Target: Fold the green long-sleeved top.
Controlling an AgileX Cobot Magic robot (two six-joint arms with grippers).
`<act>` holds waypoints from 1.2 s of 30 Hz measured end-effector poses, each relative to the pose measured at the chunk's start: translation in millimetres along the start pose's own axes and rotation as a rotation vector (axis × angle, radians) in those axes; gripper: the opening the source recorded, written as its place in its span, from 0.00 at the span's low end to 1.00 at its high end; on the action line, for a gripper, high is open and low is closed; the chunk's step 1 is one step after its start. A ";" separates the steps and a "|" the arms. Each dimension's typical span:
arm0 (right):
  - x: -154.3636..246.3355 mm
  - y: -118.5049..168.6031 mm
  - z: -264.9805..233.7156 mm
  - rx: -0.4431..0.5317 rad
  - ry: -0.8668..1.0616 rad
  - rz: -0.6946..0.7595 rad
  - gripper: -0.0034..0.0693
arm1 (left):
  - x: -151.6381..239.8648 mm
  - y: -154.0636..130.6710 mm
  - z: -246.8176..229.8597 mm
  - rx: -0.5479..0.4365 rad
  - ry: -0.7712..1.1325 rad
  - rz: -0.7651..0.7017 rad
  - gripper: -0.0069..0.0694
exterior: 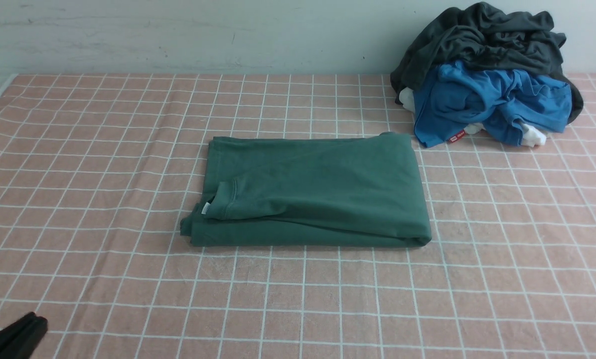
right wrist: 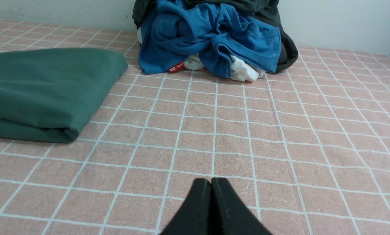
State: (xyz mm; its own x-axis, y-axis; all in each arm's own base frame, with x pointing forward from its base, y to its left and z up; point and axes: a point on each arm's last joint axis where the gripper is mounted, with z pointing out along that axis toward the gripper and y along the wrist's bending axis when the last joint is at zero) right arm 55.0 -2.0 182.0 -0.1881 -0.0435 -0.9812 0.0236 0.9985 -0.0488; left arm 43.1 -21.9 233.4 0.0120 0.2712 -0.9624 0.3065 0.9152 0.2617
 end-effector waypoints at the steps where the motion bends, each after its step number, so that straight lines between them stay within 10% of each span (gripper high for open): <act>1: 0.0 0.0 0.0 0.000 0.000 0.000 0.03 | 2.5 2.3 0.3 -0.041 0.008 -0.014 0.09; 11: -0.3 0.0 -0.1 0.000 -0.001 0.000 0.03 | 40.8 10.6 5.2 -0.250 0.171 -0.228 0.09; 36: -0.2 0.0 -0.1 0.000 -0.001 0.001 0.03 | 60.8 3.0 8.3 -0.181 0.240 -0.233 0.09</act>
State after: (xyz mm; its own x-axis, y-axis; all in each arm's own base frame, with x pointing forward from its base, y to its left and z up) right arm 55.0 -2.0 182.2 -0.1875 -0.0426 -0.9813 0.0238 0.9986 -0.0479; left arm 52.7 -5.1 175.0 -0.2680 0.0918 -0.9590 0.1014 0.9926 0.0667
